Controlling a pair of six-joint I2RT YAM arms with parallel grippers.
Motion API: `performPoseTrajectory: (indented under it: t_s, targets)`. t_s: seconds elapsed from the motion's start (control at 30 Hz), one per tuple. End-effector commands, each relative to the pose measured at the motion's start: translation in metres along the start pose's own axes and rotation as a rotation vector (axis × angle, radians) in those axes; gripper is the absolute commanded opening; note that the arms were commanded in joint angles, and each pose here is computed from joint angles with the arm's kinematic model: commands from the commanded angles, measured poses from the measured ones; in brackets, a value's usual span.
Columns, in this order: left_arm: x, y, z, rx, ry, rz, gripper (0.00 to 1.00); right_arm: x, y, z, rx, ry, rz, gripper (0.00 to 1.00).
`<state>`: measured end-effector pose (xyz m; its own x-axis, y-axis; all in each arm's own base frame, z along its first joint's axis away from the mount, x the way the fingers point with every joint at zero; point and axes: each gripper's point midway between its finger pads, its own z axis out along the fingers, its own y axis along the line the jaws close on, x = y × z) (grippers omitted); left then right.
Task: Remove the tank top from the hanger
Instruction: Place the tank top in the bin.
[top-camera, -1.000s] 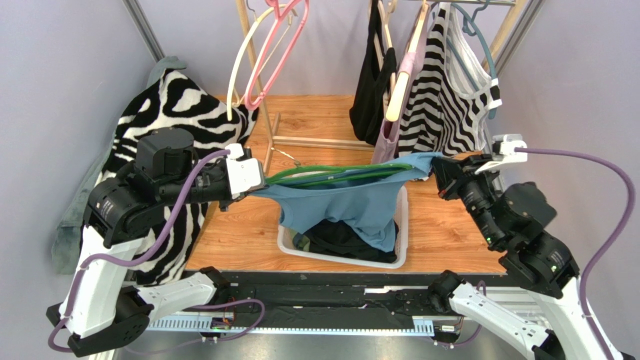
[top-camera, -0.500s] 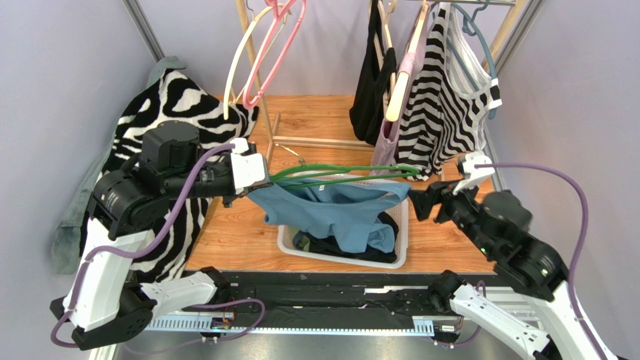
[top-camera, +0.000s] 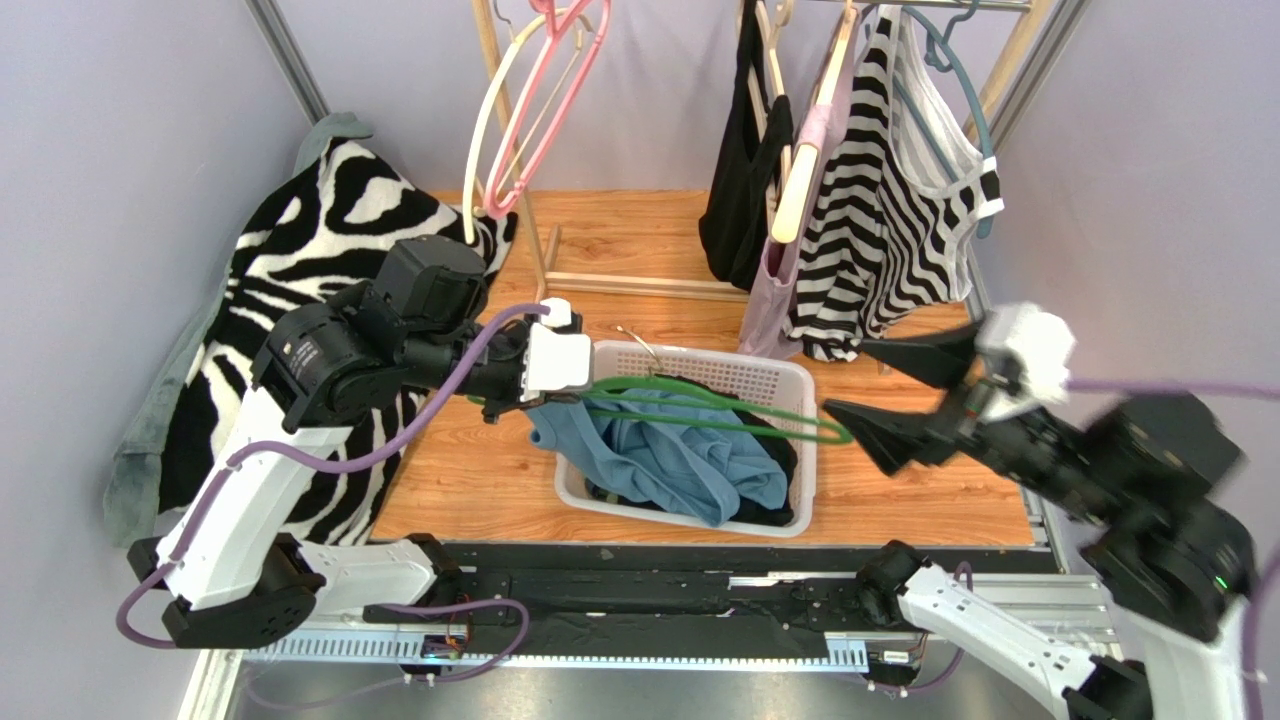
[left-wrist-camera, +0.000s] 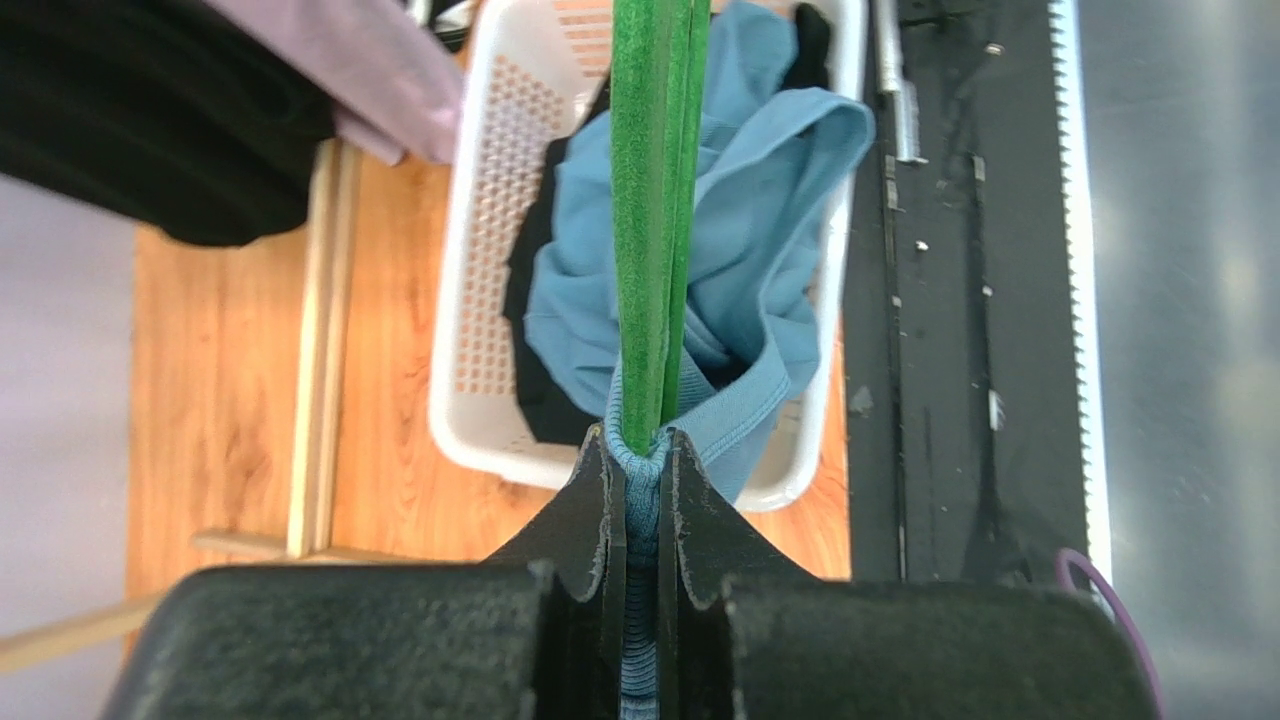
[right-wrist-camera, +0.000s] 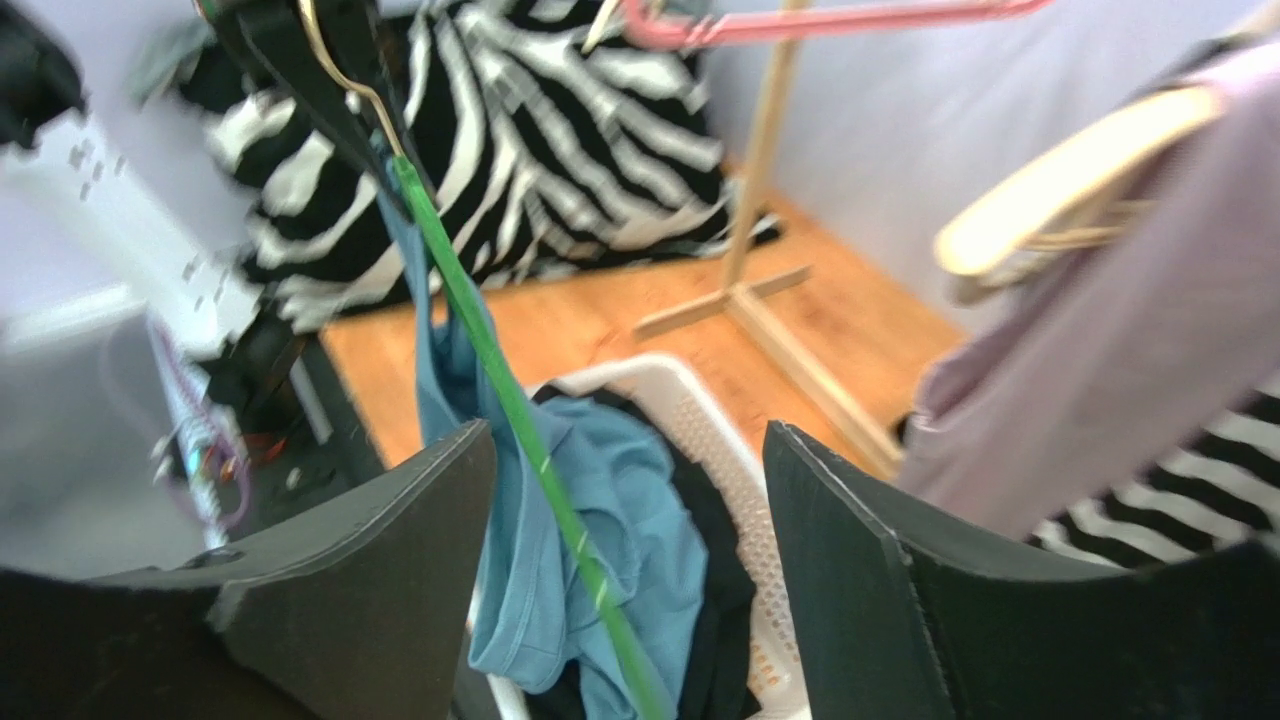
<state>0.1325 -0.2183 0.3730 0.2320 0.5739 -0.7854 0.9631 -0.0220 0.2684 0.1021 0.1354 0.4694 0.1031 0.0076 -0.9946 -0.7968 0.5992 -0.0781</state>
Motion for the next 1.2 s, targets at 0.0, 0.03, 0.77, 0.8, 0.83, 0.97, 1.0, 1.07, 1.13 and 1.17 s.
performPoseTrajectory:
  t_s: [0.0, 0.03, 0.77, 0.8, 0.83, 0.97, 1.0, 1.07, 1.13, 1.17]
  targets:
    - [-0.009, -0.015, 0.000, 0.082, -0.038, 0.066, 0.00, 0.012, 0.027, 0.036, -0.232, 0.087, -0.027, 0.67]
    - [-0.009, -0.015, 0.001, 0.090, -0.040, 0.068, 0.00, 0.012, 0.031, 0.037, -0.261, 0.092, -0.024, 0.66]
    - [-0.026, -0.015, -0.015, 0.053, -0.086, 0.103, 0.00, 0.082, 0.060, 0.051, -0.454, 0.326, 0.110, 0.43]
    - [-0.025, -0.016, -0.015, 0.056, -0.086, 0.105, 0.00, 0.080, 0.059, 0.052, -0.448, 0.320, 0.105, 0.40]
    - [-0.026, -0.016, -0.016, 0.055, -0.088, 0.106, 0.00, 0.079, 0.058, 0.052, -0.443, 0.322, 0.104, 0.37]
    - [-0.030, -0.013, -0.019, 0.029, -0.104, 0.109, 0.01, 0.070, 0.050, 0.053, -0.390, 0.301, 0.091, 0.00]
    - [-0.029, -0.009, -0.020, -0.001, -0.097, 0.106, 0.09, 0.067, 0.049, 0.052, -0.377, 0.289, 0.087, 0.00]
    - [-0.034, 0.003, -0.023, -0.068, -0.112, 0.100, 0.27, 0.057, 0.044, 0.047, -0.337, 0.256, 0.082, 0.00]
    - [-0.040, 0.021, -0.030, -0.174, -0.119, 0.092, 0.65, 0.051, 0.043, 0.040, -0.316, 0.239, 0.080, 0.00]
    - [-0.042, 0.027, -0.032, -0.207, -0.120, 0.088, 0.74, 0.049, 0.038, 0.038, -0.284, 0.237, 0.075, 0.00]
